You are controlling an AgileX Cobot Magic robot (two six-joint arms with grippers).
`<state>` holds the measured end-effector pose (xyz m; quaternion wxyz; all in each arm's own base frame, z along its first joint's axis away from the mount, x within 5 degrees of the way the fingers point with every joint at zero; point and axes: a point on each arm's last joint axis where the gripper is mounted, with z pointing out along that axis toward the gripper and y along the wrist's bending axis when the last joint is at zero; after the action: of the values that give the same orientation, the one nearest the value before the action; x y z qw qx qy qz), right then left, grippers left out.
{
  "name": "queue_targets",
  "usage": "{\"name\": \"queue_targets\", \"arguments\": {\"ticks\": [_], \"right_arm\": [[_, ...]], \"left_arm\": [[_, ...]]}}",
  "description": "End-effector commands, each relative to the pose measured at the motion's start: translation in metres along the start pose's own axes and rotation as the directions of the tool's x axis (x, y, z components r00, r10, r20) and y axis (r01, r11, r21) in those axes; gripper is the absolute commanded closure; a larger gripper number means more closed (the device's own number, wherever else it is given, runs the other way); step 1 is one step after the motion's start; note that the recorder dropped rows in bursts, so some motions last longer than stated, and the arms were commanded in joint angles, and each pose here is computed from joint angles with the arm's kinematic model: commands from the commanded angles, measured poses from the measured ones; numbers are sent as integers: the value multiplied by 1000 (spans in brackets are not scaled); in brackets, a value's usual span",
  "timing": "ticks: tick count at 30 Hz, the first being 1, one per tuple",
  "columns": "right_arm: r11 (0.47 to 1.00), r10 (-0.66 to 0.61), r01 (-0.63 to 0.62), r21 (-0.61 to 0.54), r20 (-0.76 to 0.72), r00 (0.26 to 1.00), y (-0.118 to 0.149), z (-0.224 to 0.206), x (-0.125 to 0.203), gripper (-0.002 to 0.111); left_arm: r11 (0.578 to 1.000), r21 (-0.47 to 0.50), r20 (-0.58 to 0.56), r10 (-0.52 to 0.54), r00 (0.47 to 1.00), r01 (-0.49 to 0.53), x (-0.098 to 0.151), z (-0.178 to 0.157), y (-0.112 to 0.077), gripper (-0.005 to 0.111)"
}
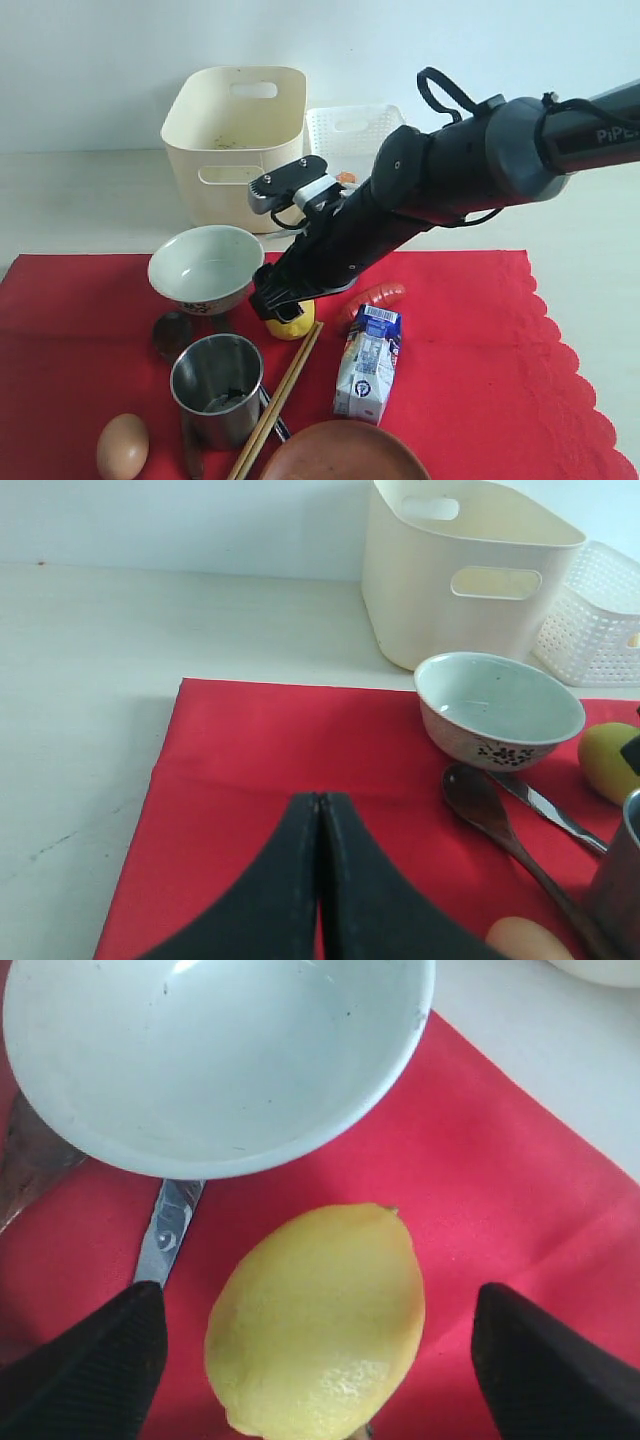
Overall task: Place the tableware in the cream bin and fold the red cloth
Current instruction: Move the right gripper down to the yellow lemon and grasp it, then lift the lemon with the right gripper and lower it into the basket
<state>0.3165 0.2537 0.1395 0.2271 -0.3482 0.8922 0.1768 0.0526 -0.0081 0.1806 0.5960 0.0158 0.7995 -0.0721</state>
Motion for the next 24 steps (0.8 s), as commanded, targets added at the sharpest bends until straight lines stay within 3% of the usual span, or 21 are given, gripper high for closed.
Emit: {"name": "queue_targets", "arguments": {"ticks": [1,18,20,24], "right_arm": [[1000,-6,6,12,5,1000,-1,4,-1,30],[1000,26,-25,9,-48,999,-5,23,11,32],[1000,26,-25,11,-47,999,-5,23,11,37],[999,31,-30,12,-45,999,-5,23,11,61]], "left_arm": [[1000,-2,14,-9,1000,9,-1,0,0,107],[1000,-2,14,-9,1000,9,-1,0,0,107],[1000,-2,14,-9,1000,9,-1,0,0,107],[1000,-2,14,-9,1000,9,-1,0,0,107]]}}
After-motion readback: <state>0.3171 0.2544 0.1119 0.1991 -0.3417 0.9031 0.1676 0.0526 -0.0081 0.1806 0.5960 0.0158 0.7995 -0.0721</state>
